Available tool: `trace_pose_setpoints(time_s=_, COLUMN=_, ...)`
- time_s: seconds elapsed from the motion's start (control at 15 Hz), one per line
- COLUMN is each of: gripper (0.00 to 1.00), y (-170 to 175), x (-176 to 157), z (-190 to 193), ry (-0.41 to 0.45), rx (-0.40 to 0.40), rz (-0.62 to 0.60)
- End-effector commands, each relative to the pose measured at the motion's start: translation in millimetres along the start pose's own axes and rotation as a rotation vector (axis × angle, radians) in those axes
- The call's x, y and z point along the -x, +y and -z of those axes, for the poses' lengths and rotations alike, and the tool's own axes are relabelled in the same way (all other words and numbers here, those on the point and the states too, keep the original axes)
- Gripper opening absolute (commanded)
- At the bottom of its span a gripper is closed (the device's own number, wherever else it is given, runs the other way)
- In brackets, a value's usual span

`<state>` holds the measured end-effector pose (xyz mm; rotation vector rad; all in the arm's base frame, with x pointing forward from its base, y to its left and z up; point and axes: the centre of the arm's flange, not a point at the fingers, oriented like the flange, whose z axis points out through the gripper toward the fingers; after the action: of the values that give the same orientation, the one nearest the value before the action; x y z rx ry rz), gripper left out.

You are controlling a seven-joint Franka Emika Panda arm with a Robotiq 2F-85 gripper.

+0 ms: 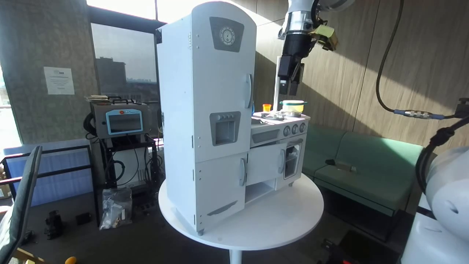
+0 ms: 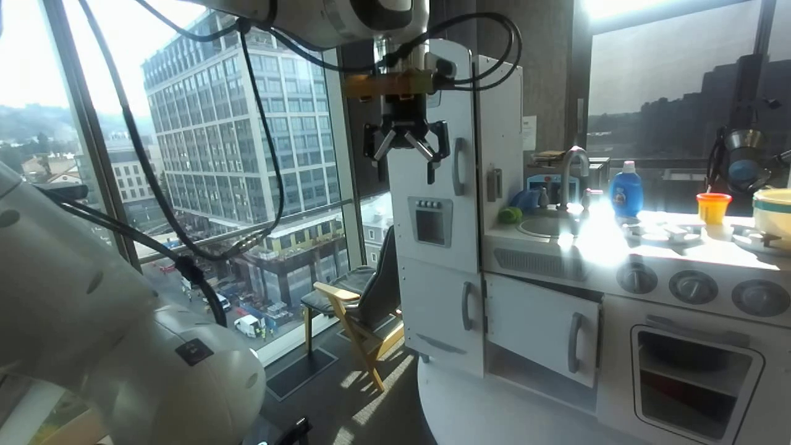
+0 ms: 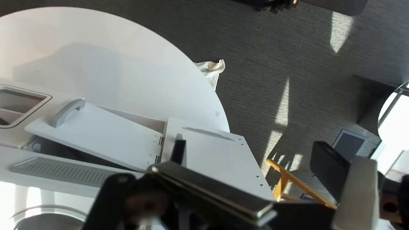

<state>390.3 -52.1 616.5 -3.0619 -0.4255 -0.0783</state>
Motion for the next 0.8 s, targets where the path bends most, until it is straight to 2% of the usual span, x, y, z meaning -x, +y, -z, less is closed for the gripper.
trace_pose_setpoints(time_s=0.0, gripper=1.00, y=34.9, x=1.6, z=17.1, ry=0.077, rx=-0.013, rz=0.183)
trace_pose_setpoints(time_s=0.2, gripper=1.00, y=36.3, x=-15.5, z=11.6, ry=0.186, rx=-0.019, rz=0.291)
trace_pose_setpoints(time_s=0.47, gripper=1.00, y=27.7, x=-53.4, z=3.7, ry=0.416, rx=0.043, rz=0.300)
trace_pose_setpoints(time_s=0.73, gripper=1.00, y=35.9, x=-73.4, z=1.4, ry=0.629, rx=0.030, rz=0.305)
